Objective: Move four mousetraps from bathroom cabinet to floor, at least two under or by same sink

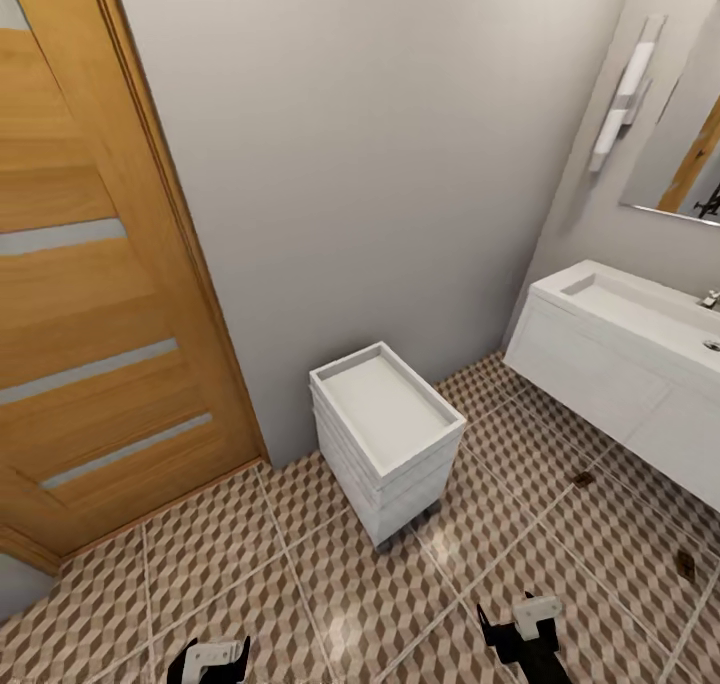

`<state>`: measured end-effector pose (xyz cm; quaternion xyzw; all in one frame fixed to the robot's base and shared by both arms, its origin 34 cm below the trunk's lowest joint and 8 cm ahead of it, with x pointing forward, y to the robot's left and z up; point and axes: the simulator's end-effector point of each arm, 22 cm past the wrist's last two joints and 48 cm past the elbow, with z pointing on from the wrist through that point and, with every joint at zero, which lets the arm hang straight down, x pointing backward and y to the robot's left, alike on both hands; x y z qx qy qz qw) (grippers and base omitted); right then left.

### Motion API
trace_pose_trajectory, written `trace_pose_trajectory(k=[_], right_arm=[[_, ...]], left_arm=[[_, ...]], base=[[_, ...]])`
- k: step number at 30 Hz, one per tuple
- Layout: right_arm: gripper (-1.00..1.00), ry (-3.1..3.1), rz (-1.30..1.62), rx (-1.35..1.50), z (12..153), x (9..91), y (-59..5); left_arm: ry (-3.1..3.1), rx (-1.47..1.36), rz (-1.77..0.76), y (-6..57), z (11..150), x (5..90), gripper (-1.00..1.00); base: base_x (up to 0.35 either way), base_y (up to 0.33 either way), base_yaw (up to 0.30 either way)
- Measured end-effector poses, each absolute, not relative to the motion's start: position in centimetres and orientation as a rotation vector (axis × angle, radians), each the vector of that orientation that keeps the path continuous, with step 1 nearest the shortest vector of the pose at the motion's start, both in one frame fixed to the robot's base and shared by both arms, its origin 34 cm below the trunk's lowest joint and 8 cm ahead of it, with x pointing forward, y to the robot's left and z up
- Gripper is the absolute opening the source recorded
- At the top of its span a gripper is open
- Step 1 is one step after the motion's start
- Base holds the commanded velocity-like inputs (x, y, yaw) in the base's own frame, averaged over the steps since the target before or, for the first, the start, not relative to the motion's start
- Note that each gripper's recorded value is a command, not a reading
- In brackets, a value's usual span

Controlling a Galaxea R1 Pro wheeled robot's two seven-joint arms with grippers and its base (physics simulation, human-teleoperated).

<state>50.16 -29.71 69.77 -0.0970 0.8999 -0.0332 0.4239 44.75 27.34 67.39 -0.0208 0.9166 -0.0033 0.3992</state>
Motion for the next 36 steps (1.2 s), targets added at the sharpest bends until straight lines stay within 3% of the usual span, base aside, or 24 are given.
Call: trace_pose_trajectory(k=[36], right_arm=[[1.0,2.288,-0.079,-0.245,68.5,49.0,-29.7]], left_arm=[[2.349,-0.055,-0.014,27.0,66.5,43.7,1.0]], base=[[0.0,0.0,0.215]])
